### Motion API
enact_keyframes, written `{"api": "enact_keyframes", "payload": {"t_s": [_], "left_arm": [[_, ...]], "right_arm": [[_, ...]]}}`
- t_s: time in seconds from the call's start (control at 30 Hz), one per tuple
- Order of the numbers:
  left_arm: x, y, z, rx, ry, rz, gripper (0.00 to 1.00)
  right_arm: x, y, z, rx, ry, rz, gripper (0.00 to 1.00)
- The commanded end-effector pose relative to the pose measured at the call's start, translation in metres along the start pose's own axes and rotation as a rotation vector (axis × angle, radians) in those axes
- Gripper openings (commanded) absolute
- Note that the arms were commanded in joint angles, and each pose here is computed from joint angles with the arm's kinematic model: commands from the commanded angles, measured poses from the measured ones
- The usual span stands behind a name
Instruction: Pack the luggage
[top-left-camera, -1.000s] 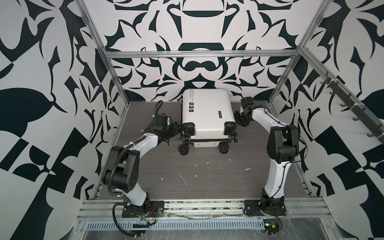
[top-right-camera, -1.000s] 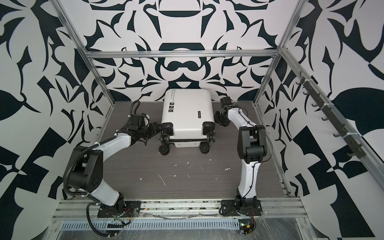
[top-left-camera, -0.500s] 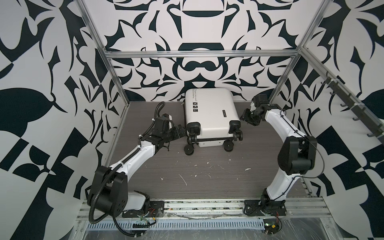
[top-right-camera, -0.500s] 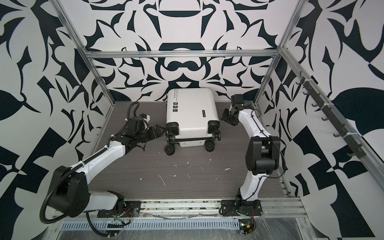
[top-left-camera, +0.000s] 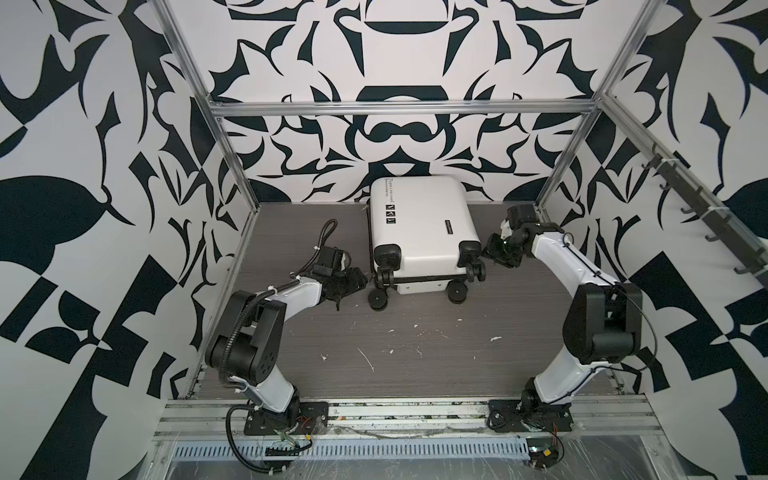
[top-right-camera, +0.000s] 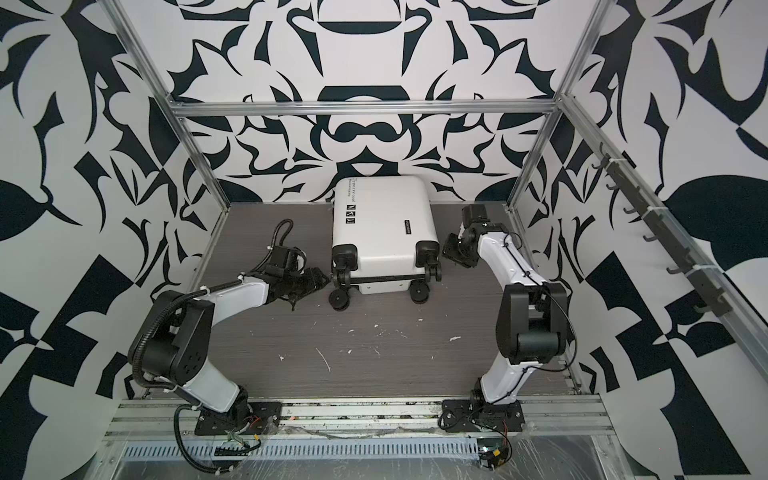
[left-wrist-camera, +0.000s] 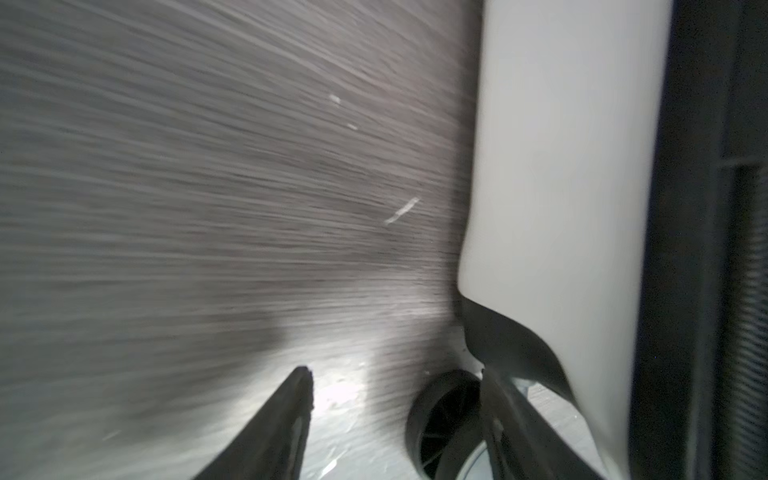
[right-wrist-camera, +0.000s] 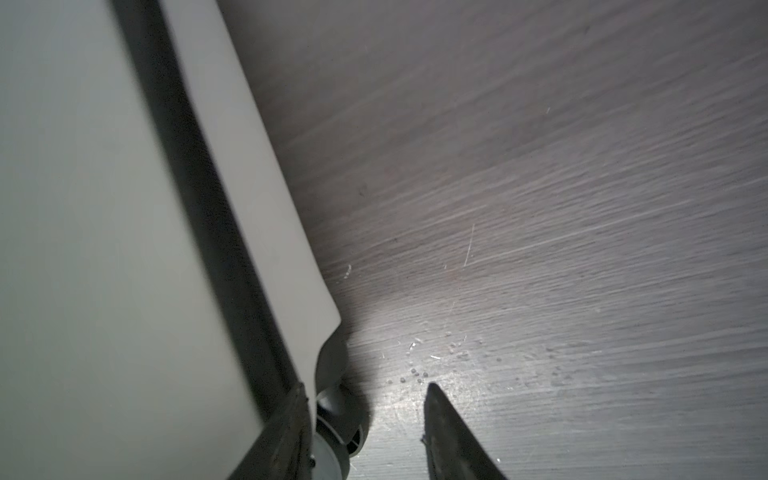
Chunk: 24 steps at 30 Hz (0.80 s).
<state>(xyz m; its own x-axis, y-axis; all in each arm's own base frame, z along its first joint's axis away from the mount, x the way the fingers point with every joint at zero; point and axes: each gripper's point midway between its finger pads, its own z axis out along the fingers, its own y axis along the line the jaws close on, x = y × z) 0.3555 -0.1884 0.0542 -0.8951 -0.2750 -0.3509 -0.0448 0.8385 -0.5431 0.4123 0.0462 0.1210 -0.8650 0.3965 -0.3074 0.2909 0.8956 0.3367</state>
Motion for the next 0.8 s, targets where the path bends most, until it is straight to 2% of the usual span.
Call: {"api": "enact_keyframes", "payload": {"t_s": [0.0,0.33,0.57,0.77], "left_arm": [[-0.005,-0.03,0.009,0.057,-0.009,0.069,0.66],[0.004,-0.059,0.023,0.1,0.008,0.113,0.66],[0.009,-0.035,0.006,0.034,-0.013,0.092,0.66],[0.014,-0.008,-0.03,-0.057,-0.093,0.132,0.68]], "right_arm": [[-0.004,0.018,0.001,-0.046,-0.016,-0.035,0.47],[-0.004,0.055,-0.006,-0.081,-0.035,-0.105,0.47],[-0.009,0.02,-0.012,0.012,-0.049,-0.07,0.51],[-0.021,-0.009,-0.049,0.07,-0.137,-0.032,0.5]]}}
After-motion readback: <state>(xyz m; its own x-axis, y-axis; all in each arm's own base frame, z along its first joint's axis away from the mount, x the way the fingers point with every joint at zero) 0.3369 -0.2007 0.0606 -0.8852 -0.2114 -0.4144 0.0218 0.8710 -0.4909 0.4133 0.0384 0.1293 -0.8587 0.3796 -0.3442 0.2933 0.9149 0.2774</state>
